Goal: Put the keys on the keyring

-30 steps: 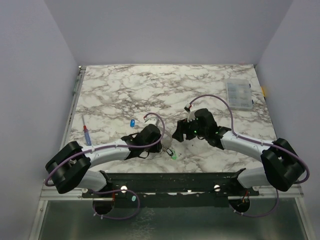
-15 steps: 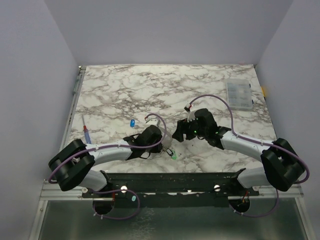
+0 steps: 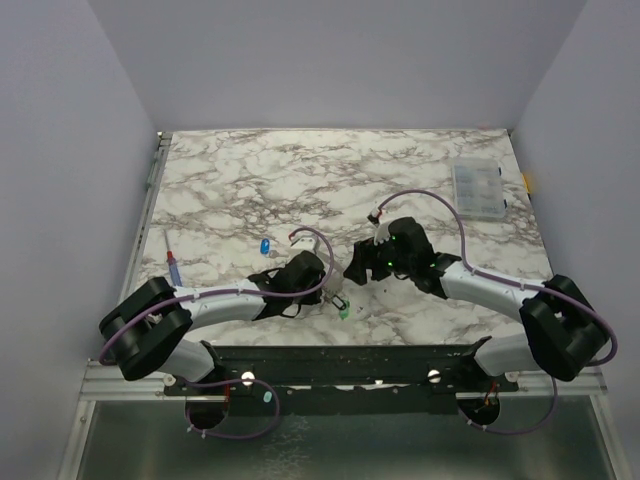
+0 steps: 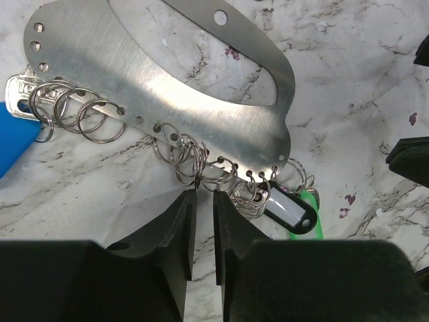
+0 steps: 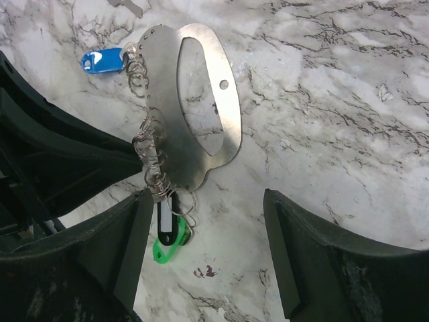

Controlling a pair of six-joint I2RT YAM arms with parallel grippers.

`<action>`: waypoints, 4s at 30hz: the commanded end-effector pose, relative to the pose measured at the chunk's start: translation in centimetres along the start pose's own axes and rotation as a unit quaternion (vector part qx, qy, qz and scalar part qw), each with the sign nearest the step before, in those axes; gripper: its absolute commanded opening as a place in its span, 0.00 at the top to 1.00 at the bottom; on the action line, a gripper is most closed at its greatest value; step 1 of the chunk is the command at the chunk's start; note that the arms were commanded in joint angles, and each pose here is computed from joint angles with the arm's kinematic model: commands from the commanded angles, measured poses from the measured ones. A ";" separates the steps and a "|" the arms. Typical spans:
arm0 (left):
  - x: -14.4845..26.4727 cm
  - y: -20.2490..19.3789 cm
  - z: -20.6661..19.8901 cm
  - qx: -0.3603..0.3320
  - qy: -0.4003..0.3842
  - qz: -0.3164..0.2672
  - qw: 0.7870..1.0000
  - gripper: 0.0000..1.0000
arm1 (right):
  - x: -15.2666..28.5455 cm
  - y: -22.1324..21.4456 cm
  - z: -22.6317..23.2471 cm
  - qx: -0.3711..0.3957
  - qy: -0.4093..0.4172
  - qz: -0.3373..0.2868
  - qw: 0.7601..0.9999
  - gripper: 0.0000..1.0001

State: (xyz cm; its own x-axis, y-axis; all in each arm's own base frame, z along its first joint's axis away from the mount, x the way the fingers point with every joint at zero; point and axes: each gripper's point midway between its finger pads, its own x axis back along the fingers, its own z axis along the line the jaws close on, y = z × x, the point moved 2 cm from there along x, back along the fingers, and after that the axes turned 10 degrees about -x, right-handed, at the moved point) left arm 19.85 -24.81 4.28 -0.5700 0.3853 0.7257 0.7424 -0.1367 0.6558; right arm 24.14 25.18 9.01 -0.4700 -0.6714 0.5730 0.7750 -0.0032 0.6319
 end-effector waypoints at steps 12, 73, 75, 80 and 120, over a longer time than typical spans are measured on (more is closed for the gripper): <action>-0.5 1.7 -0.1 -0.023 0.004 -0.079 0.997 0.82 | -0.6 -1.0 -0.2 -0.001 0.001 0.029 1.000 0.24; 9.3 10.9 12.0 -0.119 0.182 -0.085 0.972 0.23 | -7.4 -2.1 2.9 0.308 0.117 0.002 0.944 0.49; 9.4 10.9 12.0 -0.118 0.181 -0.085 0.973 0.23 | -7.6 -2.0 2.7 0.310 0.112 0.000 0.944 0.53; 9.2 10.8 12.0 -0.119 0.179 -0.084 0.973 0.23 | -7.7 -1.9 2.8 0.310 0.112 -0.003 0.944 0.56; 9.2 10.8 12.2 -0.119 0.175 -0.085 0.974 0.23 | -8.7 -1.5 2.7 0.314 0.110 -0.016 0.943 0.79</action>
State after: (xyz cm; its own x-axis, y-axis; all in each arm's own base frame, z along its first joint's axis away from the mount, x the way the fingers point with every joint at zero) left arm 27.03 -11.61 15.40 -0.7889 0.0756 0.6098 0.5606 -0.3180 0.7646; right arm 25.59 31.90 3.90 -0.3458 -0.7947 0.4989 0.3607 0.3783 0.8525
